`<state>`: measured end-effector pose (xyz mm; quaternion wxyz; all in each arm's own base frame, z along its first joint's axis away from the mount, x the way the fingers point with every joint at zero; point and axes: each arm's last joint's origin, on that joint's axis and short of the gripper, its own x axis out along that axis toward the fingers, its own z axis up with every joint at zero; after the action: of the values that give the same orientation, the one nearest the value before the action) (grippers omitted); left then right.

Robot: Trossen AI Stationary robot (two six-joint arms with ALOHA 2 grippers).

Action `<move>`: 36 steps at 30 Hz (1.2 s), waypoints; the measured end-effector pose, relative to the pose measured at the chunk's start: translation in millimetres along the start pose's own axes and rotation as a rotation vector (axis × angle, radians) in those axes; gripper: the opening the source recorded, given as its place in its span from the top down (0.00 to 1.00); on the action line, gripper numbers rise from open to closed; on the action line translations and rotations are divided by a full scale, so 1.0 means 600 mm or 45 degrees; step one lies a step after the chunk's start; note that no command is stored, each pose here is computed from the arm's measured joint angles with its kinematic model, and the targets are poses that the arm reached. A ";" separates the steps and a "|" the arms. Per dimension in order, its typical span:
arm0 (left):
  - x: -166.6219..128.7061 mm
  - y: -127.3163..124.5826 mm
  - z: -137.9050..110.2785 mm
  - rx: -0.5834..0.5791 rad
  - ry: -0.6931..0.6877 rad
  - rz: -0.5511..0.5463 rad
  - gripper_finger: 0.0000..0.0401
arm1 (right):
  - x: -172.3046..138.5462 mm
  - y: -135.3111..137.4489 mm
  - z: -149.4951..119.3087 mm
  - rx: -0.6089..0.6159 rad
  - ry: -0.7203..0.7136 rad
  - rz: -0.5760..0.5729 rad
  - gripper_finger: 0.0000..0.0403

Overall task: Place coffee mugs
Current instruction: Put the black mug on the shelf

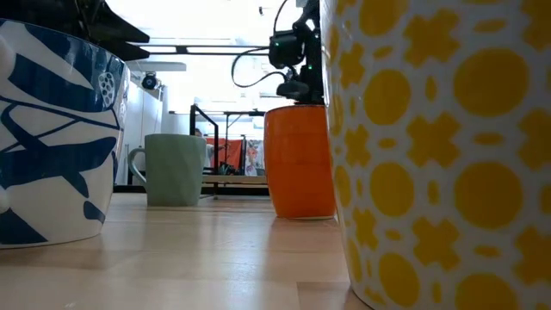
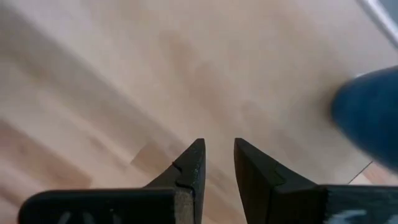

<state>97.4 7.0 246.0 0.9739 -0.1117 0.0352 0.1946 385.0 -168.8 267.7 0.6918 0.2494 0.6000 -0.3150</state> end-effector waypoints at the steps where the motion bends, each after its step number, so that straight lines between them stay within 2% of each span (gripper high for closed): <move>1: 0.000 0.000 0.000 0.000 0.000 0.000 0.57 | -0.001 0.008 -0.006 -0.031 0.018 -0.001 0.84; 7: 0.000 0.000 0.000 0.000 0.000 0.000 0.57 | -0.012 0.054 -0.068 -0.263 0.273 -0.081 0.84; 9: 0.000 0.000 0.000 0.000 0.000 0.000 0.57 | -0.013 0.073 -0.081 -0.345 0.274 -0.075 0.84; 12: 0.000 0.000 0.000 -0.001 -0.002 -0.001 0.57 | -0.019 0.100 -0.101 -0.551 0.267 -0.064 0.84; 17: 0.000 0.000 0.000 -0.066 -0.001 0.000 0.57 | -0.078 0.129 -0.146 -0.763 0.094 -0.163 0.84; 22: 0.000 0.000 0.000 -0.067 -0.001 0.000 0.57 | -0.179 0.105 -0.204 -0.840 -0.107 -0.112 0.84; 26: 0.000 0.000 0.000 -0.067 0.000 0.000 0.57 | -0.231 0.057 -0.266 -0.786 -0.213 -0.085 0.84; 29: 0.000 0.000 0.000 -0.060 -0.001 0.000 0.57 | -0.253 0.011 -0.315 -0.636 -0.303 -0.031 0.84; 33: 0.000 0.000 0.000 -0.025 -0.001 0.000 0.57 | -0.254 -0.032 -0.373 -0.404 -0.425 0.110 0.84; 36: 0.000 0.000 0.000 -0.033 -0.001 0.000 0.57 | -0.242 -0.048 -0.406 -0.311 -0.507 0.230 0.84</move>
<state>97.3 7.0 246.1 0.9723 -0.1244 0.0322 0.1951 188.0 7.7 373.9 0.8467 0.1497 0.4609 -0.2199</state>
